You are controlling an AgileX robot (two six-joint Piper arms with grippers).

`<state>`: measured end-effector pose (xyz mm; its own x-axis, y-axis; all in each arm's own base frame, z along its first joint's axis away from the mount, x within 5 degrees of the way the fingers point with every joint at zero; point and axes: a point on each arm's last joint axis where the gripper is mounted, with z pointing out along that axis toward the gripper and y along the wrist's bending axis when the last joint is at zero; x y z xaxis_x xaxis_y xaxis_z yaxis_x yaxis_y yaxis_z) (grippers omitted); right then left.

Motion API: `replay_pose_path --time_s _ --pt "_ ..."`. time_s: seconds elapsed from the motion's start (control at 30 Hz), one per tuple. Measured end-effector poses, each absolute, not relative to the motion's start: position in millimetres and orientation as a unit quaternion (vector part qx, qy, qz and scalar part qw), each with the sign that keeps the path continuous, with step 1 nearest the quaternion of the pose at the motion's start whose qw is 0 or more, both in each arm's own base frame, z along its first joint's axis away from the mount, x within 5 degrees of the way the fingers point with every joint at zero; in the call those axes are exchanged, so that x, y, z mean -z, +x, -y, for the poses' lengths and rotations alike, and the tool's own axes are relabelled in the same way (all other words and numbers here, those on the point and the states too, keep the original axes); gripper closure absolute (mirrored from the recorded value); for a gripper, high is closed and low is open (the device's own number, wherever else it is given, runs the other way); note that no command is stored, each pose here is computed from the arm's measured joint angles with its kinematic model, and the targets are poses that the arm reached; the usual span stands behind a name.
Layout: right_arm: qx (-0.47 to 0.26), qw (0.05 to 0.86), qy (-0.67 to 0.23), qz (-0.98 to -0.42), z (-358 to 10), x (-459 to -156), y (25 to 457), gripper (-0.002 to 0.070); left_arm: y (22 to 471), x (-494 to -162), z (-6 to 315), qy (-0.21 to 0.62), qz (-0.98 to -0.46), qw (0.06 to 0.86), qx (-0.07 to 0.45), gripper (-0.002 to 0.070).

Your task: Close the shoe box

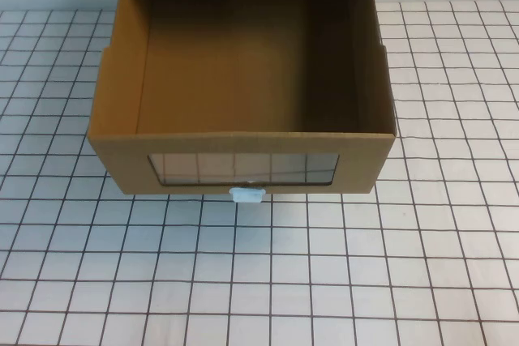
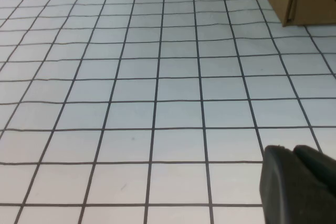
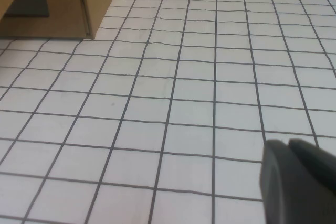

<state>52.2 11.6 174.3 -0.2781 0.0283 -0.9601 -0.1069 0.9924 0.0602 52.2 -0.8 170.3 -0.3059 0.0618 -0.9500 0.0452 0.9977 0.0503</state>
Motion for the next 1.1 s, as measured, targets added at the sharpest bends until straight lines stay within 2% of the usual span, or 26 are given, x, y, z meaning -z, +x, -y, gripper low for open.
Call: replay_pose_path --time_s 0.83,0.97,1.1 --pt "-0.056 0.601 -0.024 -0.797 -11.5 -174.5 52.3 0.0689 52.4 -170.9 0.8 0.034 -0.806 0.591 -0.008 0.0680" --pt "-0.054 0.607 -0.022 -0.793 -11.0 -175.8 52.7 0.0690 54.0 -176.7 1.2 0.034 -0.786 0.617 -0.007 0.0680" --pt "-0.054 0.643 -0.002 -0.764 -8.5 -184.0 54.7 0.0690 56.2 -189.3 1.9 0.034 -0.740 0.671 -0.004 0.0680"
